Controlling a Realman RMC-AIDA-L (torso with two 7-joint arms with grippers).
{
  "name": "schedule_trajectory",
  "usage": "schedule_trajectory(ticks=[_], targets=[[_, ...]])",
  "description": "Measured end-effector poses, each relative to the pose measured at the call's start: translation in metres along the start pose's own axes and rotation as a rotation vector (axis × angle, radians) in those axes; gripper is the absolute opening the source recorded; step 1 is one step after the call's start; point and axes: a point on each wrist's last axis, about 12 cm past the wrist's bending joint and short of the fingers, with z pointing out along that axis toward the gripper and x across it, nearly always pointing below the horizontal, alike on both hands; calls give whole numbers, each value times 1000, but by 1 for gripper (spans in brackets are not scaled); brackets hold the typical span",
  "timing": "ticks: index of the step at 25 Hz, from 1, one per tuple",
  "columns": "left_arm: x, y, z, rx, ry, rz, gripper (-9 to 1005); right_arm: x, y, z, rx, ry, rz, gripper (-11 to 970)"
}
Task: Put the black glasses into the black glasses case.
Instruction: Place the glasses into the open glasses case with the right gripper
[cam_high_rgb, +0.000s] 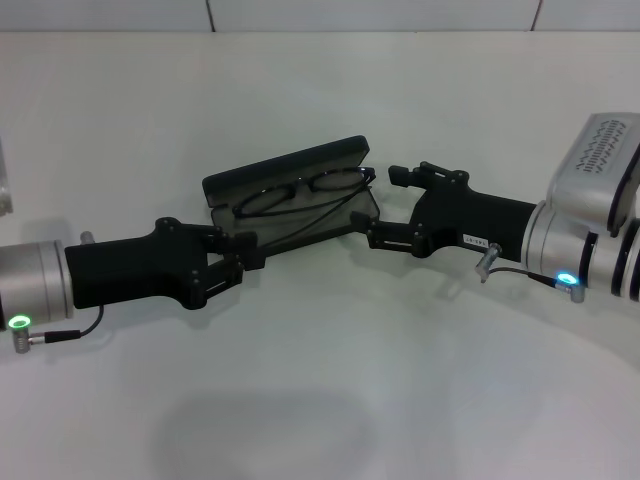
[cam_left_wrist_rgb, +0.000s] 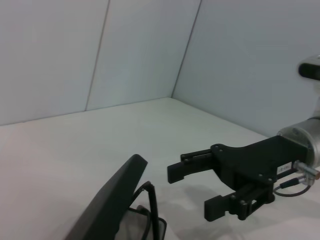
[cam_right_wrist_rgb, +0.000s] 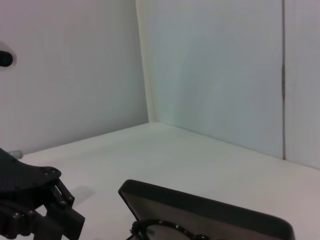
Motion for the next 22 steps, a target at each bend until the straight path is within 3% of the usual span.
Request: schedule_trajectory(ticks=[13, 22], targets=[[1, -4, -1, 28, -3, -3, 201, 4, 8, 4, -9, 8, 62, 844], [2, -5, -1, 38, 2, -5, 199, -2, 10, 10, -36, 9, 39, 844]])
